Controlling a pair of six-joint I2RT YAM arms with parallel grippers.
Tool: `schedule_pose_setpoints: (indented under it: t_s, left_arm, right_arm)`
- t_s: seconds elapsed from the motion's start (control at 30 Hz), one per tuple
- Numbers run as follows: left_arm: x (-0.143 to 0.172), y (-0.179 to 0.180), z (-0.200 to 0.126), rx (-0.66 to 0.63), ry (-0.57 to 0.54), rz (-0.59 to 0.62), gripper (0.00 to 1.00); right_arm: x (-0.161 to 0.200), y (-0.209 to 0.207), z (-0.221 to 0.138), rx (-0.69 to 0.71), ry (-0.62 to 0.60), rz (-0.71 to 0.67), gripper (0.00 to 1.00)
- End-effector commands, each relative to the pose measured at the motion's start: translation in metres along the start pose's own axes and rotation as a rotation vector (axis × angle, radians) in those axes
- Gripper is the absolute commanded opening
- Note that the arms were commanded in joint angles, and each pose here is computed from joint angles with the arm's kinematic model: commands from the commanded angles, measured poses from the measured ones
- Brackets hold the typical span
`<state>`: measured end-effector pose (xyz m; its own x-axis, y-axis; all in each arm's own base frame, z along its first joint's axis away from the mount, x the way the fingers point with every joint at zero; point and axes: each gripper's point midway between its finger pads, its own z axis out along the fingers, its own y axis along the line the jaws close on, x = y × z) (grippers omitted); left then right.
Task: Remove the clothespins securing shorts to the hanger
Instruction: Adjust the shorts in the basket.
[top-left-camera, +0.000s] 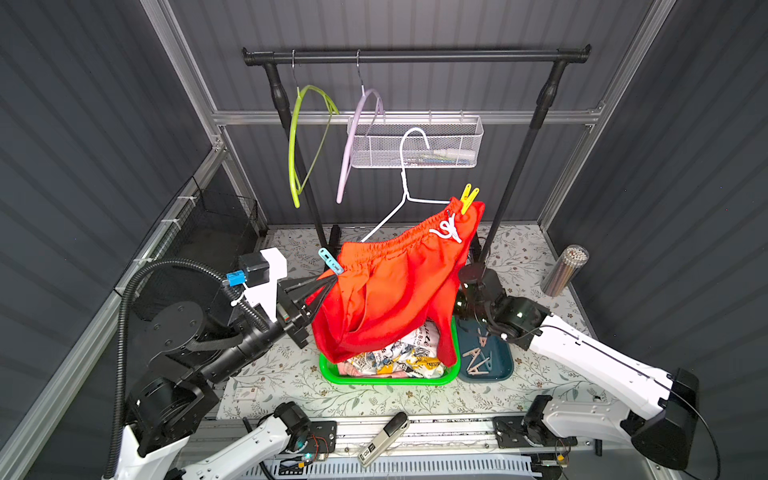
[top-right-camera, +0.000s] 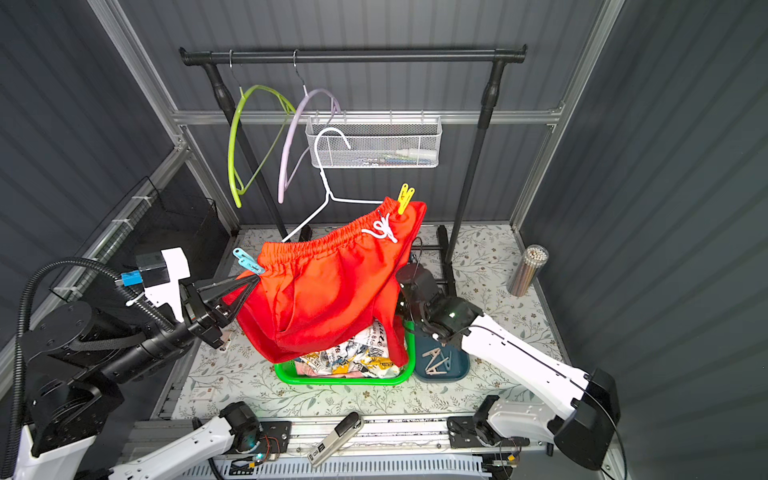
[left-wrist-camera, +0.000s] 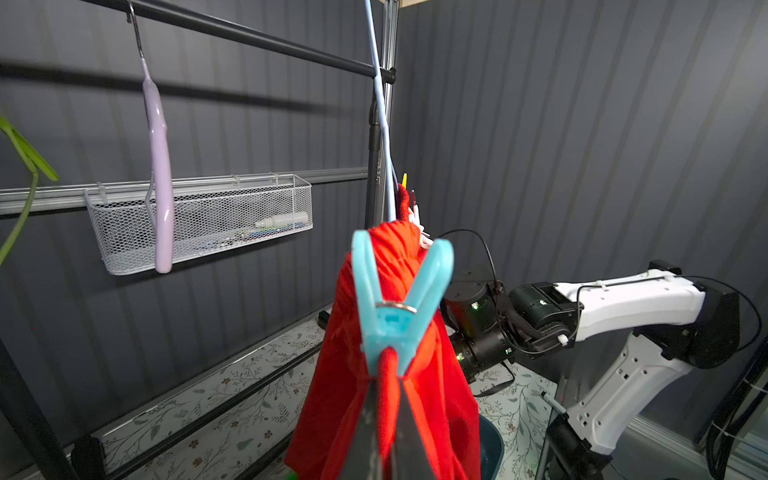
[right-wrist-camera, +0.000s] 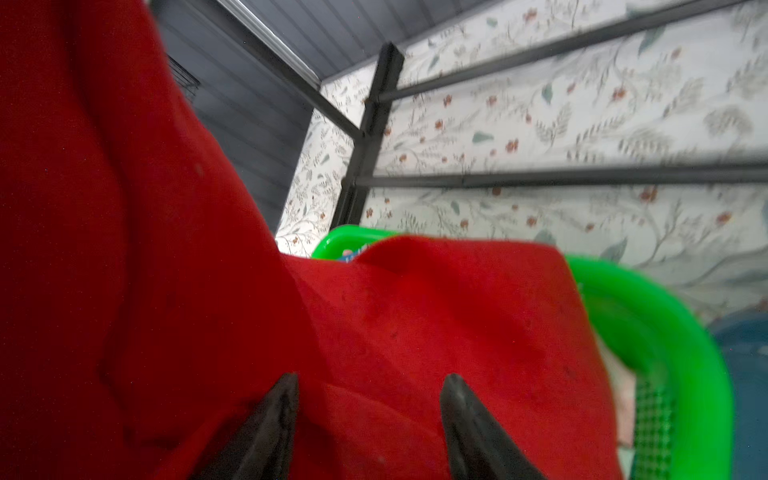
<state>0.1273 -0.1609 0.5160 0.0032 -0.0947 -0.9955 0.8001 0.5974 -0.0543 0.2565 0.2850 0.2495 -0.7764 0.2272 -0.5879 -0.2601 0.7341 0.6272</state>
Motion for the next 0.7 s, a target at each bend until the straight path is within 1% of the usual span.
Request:
schedule_pose_setpoints:
  t_s: [0.0, 0.1, 0.17, 0.23, 0.27, 0.33, 0.47, 0.6, 0.67]
  left_arm:
    - [-0.024, 0.006, -0.015, -0.054, -0.072, 0.053, 0.00]
    - [-0.021, 0.020, -0.020, -0.138, -0.062, 0.058, 0.00]
    - [-0.020, 0.029, -0.027, -0.193, -0.062, 0.057, 0.00]
    - [-0.019, 0.034, -0.034, -0.231, -0.067, 0.054, 0.00]
    - [-0.017, 0.036, -0.036, -0.240, -0.066, 0.053, 0.00]
    - [-0.013, 0.035, -0.036, -0.234, -0.052, 0.058, 0.00]
    - [-0.004, 0.024, -0.023, -0.160, -0.001, 0.074, 0.00]
    - [-0.001, 0.022, -0.018, -0.145, 0.013, 0.084, 0.00]
    - [-0.002, 0.020, -0.018, -0.135, 0.008, 0.085, 0.00]
  right_arm:
    - [0.008, -0.024, 0.000, 0.064, -0.037, 0.084, 0.57]
    - [0.022, -0.046, 0.003, 0.117, -0.028, 0.098, 0.57]
    - [0.029, -0.062, 0.002, 0.178, -0.024, 0.092, 0.57]
    - [0.032, -0.078, 0.001, 0.238, -0.025, 0.078, 0.57]
    - [0.027, -0.080, -0.007, 0.249, -0.047, 0.070, 0.57]
    - [0.019, -0.088, -0.015, 0.279, -0.073, 0.052, 0.57]
    - [-0.003, -0.095, -0.032, 0.330, -0.127, 0.007, 0.57]
    - [-0.032, -0.095, -0.054, 0.343, -0.197, -0.048, 0.58]
    - [-0.046, -0.103, -0.070, 0.395, -0.233, -0.074, 0.58]
